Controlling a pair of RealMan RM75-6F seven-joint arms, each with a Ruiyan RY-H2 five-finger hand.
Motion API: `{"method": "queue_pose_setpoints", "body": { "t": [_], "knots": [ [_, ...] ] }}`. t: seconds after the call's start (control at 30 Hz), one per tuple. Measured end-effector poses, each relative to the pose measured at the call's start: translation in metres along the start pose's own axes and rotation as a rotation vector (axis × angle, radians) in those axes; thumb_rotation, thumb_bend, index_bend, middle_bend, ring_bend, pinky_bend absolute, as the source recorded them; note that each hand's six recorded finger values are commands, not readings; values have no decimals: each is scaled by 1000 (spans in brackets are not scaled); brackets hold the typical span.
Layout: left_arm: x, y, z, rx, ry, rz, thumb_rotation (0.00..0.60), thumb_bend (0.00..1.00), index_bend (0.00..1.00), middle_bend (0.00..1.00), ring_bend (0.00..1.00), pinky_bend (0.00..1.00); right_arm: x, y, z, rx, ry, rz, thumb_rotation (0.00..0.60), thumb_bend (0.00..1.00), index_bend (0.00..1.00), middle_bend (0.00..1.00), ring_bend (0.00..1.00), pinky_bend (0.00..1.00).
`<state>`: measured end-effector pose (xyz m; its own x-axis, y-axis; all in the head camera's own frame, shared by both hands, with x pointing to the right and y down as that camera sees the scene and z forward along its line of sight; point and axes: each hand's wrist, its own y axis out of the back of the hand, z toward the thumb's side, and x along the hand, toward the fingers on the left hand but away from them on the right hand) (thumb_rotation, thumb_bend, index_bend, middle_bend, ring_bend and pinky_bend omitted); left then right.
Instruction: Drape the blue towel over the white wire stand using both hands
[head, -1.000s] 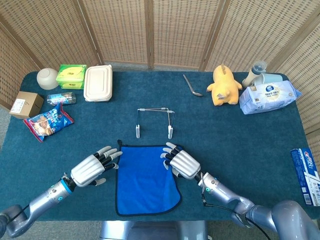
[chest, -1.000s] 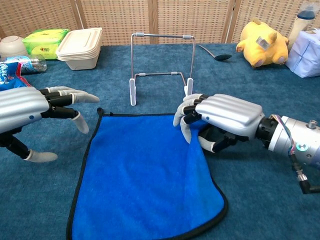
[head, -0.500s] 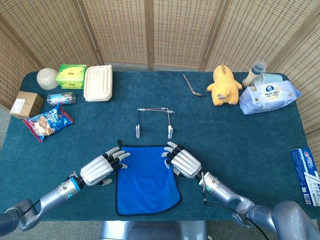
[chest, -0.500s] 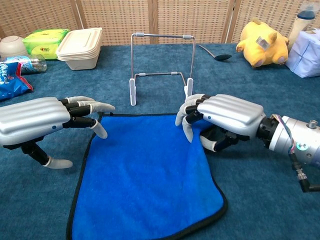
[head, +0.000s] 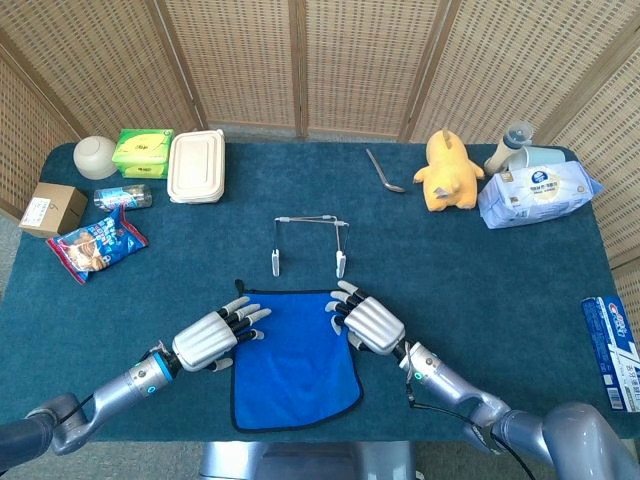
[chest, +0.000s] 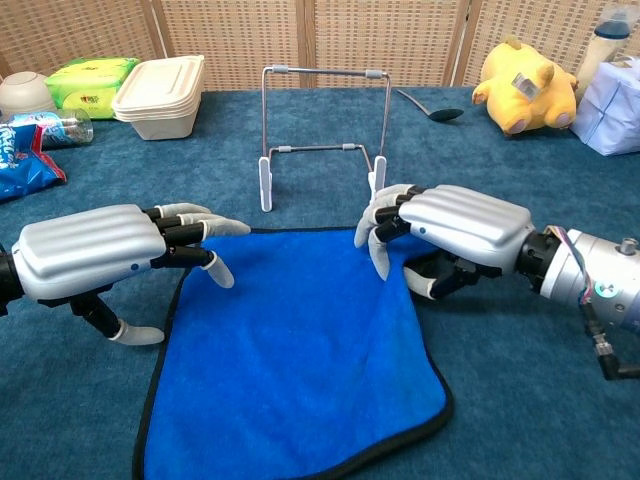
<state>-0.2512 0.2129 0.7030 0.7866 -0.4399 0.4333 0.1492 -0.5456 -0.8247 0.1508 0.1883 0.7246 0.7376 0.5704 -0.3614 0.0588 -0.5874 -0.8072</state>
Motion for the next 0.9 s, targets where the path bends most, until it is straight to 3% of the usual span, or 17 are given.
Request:
{"method": "queue_pose_setpoints", "body": {
  "t": [0.9],
  "knots": [
    [14, -2, -2, 10, 12, 21, 600, 327, 277, 54, 0, 36, 1, 0, -2, -3, -7, -2, 600, 515, 659, 298, 177, 119]
  ]
}}
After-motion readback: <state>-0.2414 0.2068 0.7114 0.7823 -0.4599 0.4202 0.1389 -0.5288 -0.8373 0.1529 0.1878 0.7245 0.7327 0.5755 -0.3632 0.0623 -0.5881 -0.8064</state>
